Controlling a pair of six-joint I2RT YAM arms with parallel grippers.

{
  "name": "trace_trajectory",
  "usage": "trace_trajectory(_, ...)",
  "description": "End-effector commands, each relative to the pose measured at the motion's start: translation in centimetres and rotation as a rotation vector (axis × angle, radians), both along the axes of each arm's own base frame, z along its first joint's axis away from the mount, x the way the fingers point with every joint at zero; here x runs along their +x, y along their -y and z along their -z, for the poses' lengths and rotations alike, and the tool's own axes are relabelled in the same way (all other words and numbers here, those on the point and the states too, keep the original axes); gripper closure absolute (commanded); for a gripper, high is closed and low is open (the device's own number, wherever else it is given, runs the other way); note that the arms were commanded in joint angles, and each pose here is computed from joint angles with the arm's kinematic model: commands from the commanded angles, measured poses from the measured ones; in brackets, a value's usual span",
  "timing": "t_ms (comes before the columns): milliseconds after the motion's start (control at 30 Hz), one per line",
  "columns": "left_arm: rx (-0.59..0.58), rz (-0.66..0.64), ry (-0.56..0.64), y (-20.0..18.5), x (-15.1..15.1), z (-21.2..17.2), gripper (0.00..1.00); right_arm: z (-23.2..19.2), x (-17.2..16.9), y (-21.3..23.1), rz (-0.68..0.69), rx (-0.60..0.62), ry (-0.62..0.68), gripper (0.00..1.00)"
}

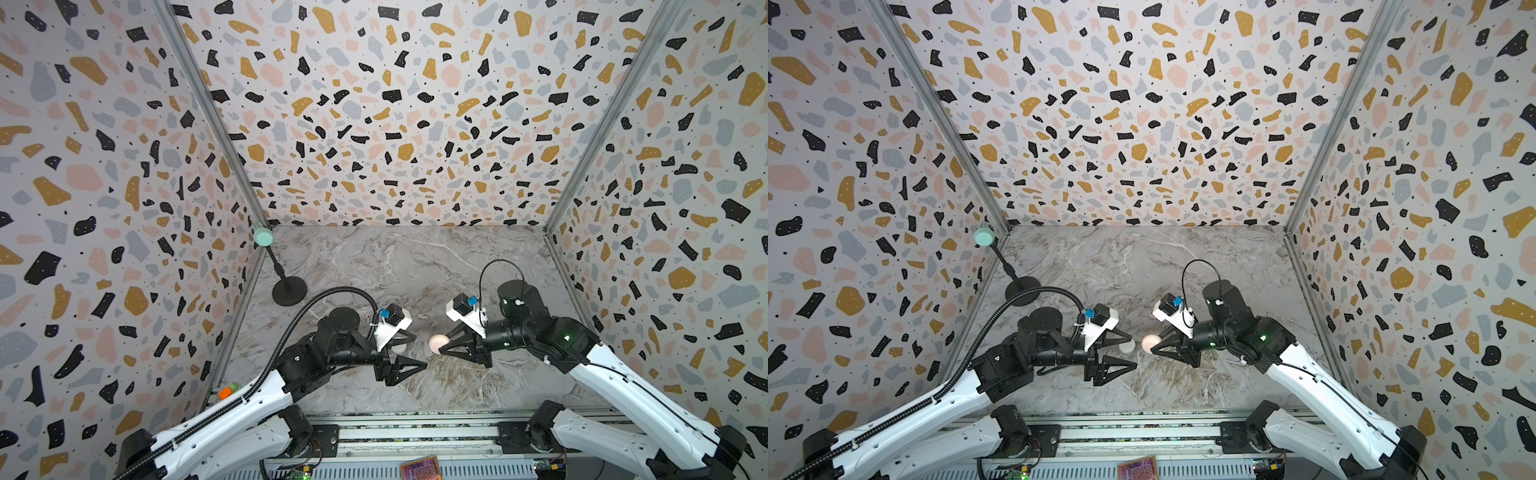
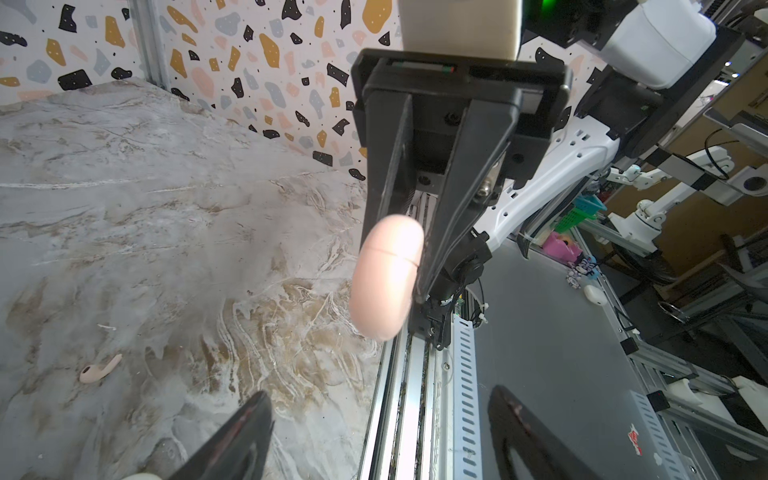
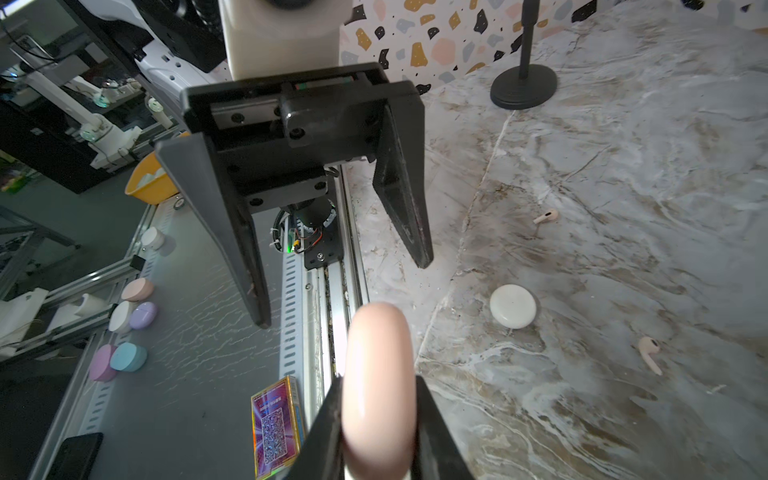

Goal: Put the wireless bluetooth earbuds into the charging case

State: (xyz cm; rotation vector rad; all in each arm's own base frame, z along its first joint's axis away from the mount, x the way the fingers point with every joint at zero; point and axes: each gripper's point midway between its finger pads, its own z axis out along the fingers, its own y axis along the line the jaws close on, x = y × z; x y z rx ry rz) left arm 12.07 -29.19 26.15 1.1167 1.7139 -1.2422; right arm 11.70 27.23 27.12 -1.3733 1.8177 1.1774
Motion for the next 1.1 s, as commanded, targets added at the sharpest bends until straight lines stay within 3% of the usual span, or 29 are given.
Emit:
trace_trajectory(0,-0.021,0.066,0.030,0.5,-1.3,-0.3,0.22,-1.3,-1.6,-1.0,-0.112,0.006,0.002,1.00)
trace_trajectory(400,0.024,0.110,0.029,0.5,-3.3,0.3,0.31,-1.0,-1.9,-3.0,-0.207,-0.064,-0.031,1.00)
trace_trajectory(633,0.029,0.115,0.017,0.6,-3.4,0.9,0.43,-0.3,-2.9,-3.4,-0.252,-0.083,-0.036,1.00)
trace_trajectory(767,0.024,0.127,0.017,0.7,-3.5,0.8,0.55,-0.6,-3.0,-3.2,-0.247,-0.080,-0.020,1.00)
trace_trajectory(1067,0.029,0.099,0.016,0.4,-3.3,0.9,0.59,-1.0,-2.6,-2.7,-0.205,-0.081,0.028,1.00)
